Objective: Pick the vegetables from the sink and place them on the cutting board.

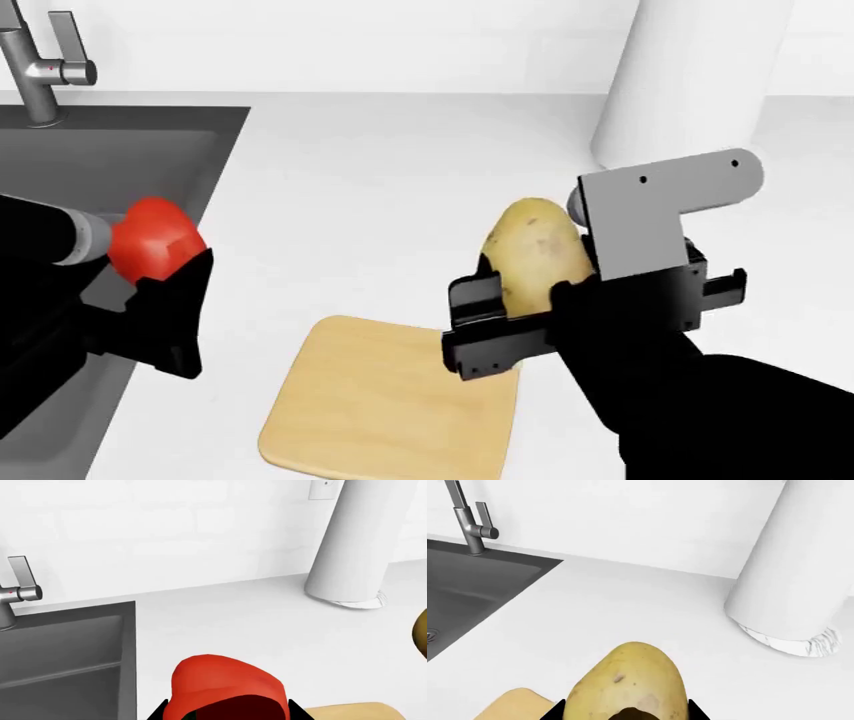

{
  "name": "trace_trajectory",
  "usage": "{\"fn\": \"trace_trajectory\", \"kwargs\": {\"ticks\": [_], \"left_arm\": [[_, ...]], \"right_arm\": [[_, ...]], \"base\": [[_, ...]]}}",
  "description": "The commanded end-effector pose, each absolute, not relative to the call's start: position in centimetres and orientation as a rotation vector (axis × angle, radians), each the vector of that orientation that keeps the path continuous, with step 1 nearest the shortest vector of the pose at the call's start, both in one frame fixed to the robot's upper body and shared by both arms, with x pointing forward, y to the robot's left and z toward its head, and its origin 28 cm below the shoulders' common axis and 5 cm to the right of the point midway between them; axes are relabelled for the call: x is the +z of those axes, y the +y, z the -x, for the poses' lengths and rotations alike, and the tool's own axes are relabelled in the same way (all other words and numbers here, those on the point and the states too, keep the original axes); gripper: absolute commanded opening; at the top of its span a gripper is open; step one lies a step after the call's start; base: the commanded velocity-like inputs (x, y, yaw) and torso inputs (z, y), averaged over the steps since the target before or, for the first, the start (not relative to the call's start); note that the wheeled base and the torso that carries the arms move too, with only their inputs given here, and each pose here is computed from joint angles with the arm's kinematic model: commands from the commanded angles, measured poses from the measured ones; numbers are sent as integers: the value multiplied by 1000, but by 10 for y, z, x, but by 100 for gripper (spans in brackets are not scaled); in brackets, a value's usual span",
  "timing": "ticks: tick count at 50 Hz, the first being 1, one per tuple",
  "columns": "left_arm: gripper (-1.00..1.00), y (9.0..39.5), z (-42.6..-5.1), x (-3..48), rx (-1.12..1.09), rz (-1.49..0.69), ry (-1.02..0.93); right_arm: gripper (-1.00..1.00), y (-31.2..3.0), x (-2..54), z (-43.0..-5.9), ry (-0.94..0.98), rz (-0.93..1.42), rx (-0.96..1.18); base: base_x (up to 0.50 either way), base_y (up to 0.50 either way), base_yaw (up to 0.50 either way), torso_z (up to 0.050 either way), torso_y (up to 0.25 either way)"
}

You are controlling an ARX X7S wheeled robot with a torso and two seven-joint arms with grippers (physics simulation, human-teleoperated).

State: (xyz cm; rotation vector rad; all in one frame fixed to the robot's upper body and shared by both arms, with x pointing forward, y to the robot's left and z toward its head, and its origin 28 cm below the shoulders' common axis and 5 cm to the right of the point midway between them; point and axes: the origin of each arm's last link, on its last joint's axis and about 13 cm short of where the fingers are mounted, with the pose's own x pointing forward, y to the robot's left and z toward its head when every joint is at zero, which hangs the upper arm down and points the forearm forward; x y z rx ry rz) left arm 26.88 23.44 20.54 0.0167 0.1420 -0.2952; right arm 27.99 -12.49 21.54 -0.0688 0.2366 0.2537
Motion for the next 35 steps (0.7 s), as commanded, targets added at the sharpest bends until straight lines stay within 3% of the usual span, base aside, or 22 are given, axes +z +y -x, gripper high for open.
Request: {"fn": "trace_trajectory", "kwargs": {"ticks": [1, 35], "left_arm": [[-100, 233, -270, 205, -293, -10, 141], [-100, 238, -267, 202, -282, -7, 142]], "right_arm": [[-100, -113, 219, -293, 323, 134, 315], [-100, -94, 189, -312, 479, 159, 401]], "base": [[0, 0, 0, 0, 0], [0, 0, 0, 0, 0]]}}
